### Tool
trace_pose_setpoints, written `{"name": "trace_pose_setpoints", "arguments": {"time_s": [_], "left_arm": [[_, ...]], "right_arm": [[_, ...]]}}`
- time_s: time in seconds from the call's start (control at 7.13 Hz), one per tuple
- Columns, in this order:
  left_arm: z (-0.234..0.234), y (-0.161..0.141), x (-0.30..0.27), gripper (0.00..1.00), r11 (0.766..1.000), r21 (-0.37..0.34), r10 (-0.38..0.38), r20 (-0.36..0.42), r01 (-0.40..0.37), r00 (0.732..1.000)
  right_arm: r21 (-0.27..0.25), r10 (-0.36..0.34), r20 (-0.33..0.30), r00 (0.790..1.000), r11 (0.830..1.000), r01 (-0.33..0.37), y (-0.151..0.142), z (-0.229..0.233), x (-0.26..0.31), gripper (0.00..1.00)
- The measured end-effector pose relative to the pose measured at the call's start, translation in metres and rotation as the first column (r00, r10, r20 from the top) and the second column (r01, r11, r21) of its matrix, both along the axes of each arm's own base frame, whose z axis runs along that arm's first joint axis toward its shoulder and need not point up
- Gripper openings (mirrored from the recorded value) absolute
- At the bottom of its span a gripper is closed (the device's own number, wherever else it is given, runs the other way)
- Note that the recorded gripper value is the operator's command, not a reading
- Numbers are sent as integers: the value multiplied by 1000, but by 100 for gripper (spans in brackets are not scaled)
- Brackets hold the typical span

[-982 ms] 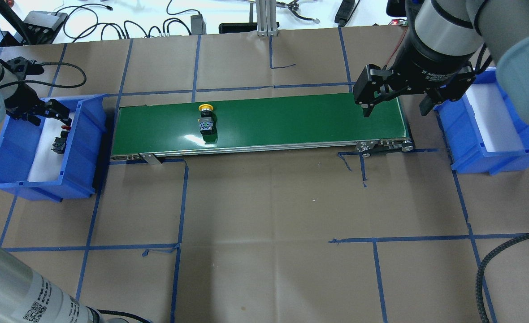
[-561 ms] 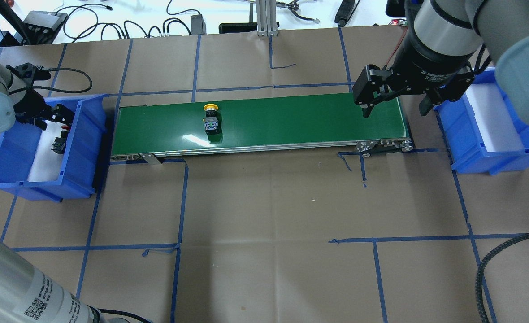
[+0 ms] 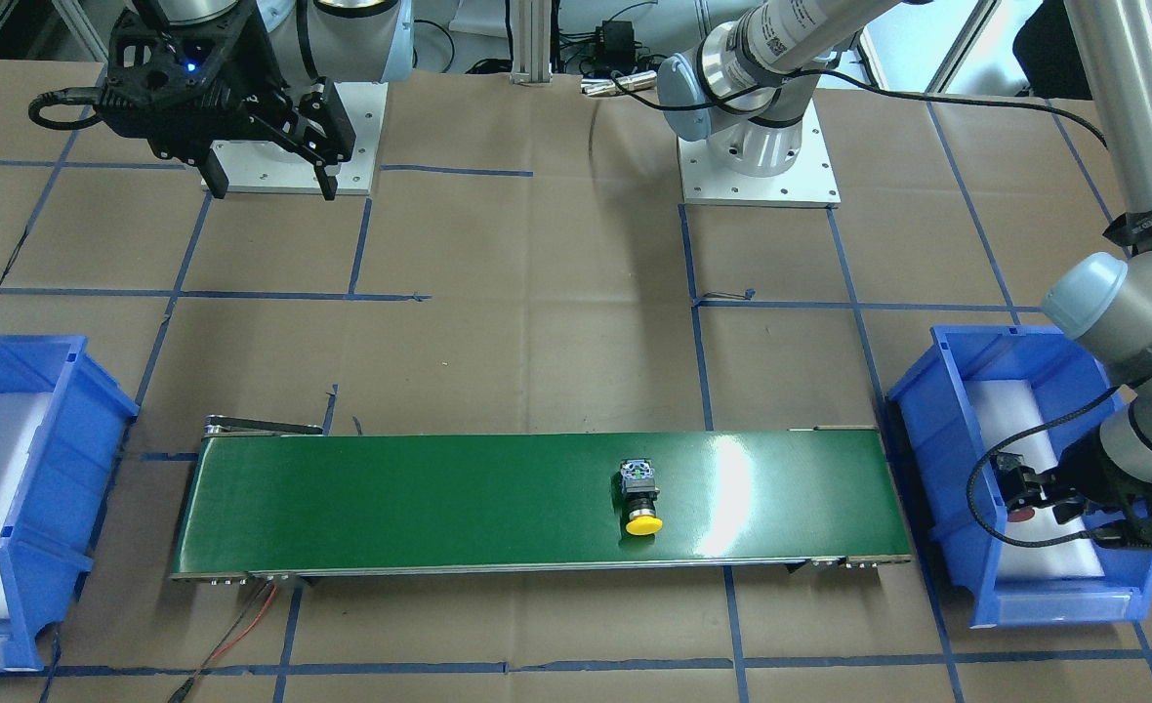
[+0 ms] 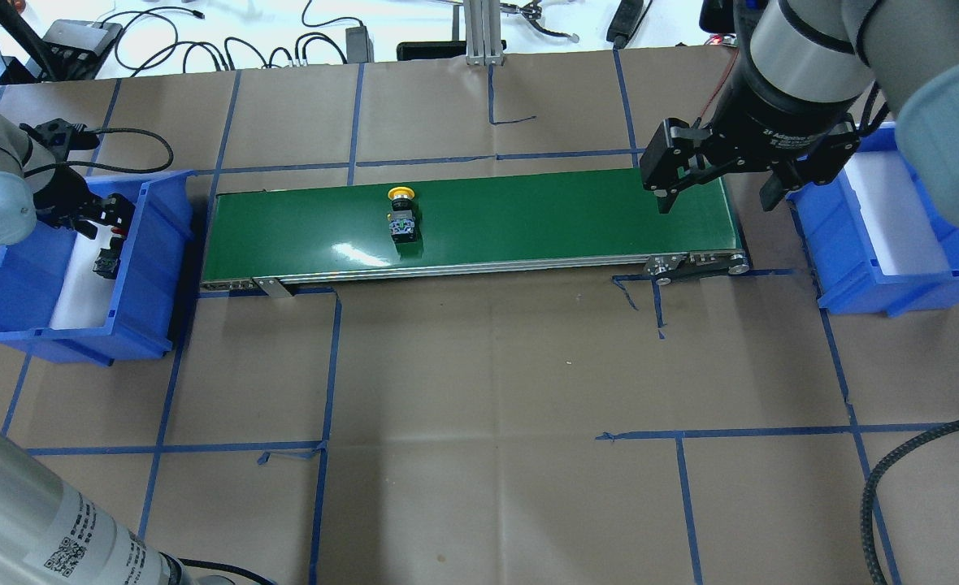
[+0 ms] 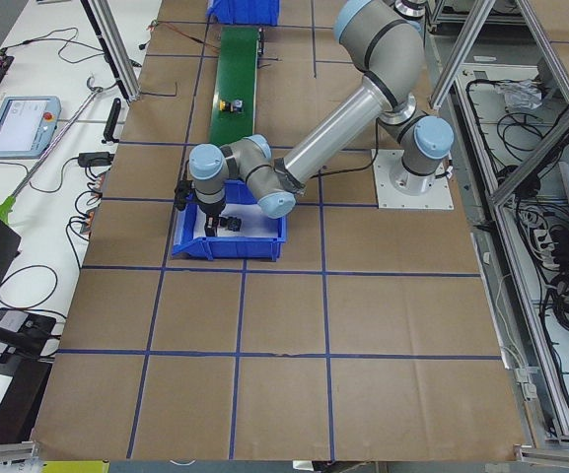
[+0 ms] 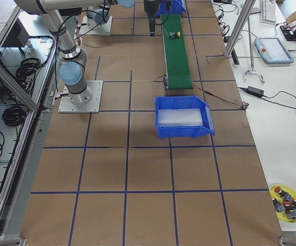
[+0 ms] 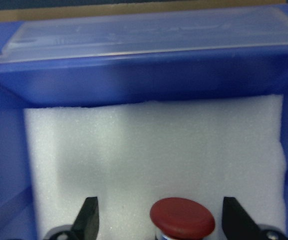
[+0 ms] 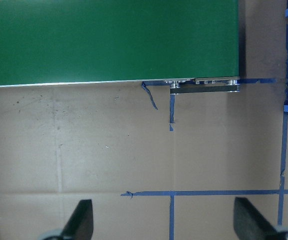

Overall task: Transport two buttons from left to right
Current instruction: 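Lower the left gripper and grasp the red-capped button, then carry the red button with the left gripper onto the belt end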

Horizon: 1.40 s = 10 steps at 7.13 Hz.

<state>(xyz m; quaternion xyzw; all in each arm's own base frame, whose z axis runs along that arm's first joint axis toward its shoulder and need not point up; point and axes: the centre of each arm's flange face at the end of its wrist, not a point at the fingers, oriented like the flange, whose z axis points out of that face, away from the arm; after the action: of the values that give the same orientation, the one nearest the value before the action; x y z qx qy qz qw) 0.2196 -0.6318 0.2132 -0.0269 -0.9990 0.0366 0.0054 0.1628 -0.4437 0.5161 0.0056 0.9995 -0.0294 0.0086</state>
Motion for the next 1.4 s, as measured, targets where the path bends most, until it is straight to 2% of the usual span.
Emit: {"name": "trace_pose_setpoints", "arguments": {"time_s": [0.28,0.42,0.56,0.84,1.4], "left_arm": [[-1,5,-2,14,1000,9,-1,-3,1,1000],[0,6,-3,5,1000,11,-1,-3,1,1000],[3,6,-2,2,1000,9,0,-1,0,1000],[22,4,1,2,1000,9,0,2,0,1000],[116,6,1,2,999,34,4,-10,-3,1000]], "right_arm": [[0,-1,1,1000,1000,1,0,0,0,100],[1,0,1,1000,1000,0,0,0,0,100],[1,0,1,1000,1000,0,0,0,0,100],[2,0,1,1000,1000,0,0,0,0,100],[2,0,1,1000,1000,0,0,0,0,100]]}}
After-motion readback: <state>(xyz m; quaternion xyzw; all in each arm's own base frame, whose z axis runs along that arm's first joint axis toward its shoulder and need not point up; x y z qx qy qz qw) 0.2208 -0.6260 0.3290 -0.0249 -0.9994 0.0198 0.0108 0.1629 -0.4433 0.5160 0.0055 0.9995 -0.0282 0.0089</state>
